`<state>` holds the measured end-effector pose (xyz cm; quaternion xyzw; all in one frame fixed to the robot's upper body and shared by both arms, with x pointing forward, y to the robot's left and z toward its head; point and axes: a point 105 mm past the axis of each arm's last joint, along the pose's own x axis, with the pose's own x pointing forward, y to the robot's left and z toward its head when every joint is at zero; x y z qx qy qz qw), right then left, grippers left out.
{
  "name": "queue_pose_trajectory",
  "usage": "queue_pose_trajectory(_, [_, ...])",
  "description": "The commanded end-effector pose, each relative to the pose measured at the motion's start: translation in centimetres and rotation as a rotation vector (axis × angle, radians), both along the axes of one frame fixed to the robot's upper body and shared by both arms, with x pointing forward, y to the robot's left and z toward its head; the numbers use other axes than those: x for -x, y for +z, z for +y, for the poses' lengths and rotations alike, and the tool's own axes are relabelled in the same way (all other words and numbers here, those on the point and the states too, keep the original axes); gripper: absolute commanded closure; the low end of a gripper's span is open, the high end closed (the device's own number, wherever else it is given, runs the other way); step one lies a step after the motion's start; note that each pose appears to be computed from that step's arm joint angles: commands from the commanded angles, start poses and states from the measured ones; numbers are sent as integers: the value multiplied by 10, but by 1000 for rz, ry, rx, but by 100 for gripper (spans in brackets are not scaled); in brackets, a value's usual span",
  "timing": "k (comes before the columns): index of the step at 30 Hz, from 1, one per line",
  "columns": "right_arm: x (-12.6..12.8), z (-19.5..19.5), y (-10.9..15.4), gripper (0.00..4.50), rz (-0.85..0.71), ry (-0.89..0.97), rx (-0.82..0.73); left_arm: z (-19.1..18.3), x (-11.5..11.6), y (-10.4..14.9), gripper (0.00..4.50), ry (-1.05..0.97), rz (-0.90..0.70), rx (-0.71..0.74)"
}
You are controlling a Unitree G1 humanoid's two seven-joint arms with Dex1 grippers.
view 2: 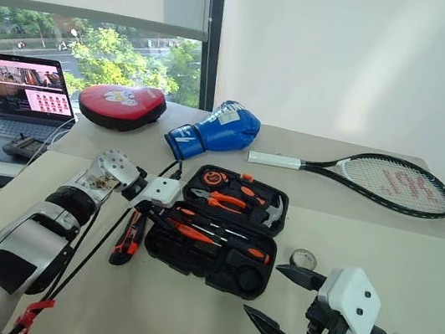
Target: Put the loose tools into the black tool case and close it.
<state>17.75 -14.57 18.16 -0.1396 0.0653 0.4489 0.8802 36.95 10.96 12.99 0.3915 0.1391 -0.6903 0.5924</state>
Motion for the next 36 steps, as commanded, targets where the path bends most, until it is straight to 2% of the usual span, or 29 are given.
queue_pose_trajectory(1, [3, 4, 9, 0, -52, 27, 9, 7, -2, -2, 401, 24, -1, -46])
queue_pose_trajectory(6, [4, 5, 9, 0, -51, 29, 10, 10, -3, -3, 401, 39, 6, -56])
queue_pose_trajectory(8, [4, 5, 9, 0, -51, 29, 10, 9, -5, -1, 302, 55, 9, -43])
queue_pose_trajectory(9, [4, 5, 9, 0, -50, 30, 10, 10, -5, 1, 291, 52, 10, -38])
queue_pose_trajectory(13, [5, 4, 8, 0, -47, 30, 10, 7, -2, 22, 148, 49, 26, 92])
queue_pose_trajectory(15, [5, 4, 7, 0, -46, 30, 10, 9, -3, 37, 148, 106, 71, 186])
queue_pose_trajectory(17, [3, 4, 8, 0, -50, 29, 8, 15, -2, 47, 203, 146, 94, 241])
queue_pose_trajectory(19, [2, 4, 8, 0, -54, 32, 8, 19, 2, 56, 286, 202, 131, 331])
queue_pose_trajectory(23, [-1, 4, 8, 0, -58, 39, 4, 11, 10, 55, 441, 360, 195, 496])
queue_pose_trajectory(27, [-2, 5, 8, 0, -58, 44, 2, 0, 18, 38, 447, 533, 171, 576])
queue_pose_trajectory(31, [0, 6, 8, 0, -52, 49, -3, -9, 24, 17, 447, 695, 106, 591])
queue_pose_trajectory(33, [0, 7, 8, 0, -51, 51, -2, -13, 31, 5, 447, 699, 59, 543])
queue_pose_trajectory(36, [1, 6, 8, 0, -47, 50, 1, -7, 41, -22, 447, 756, 69, 450])
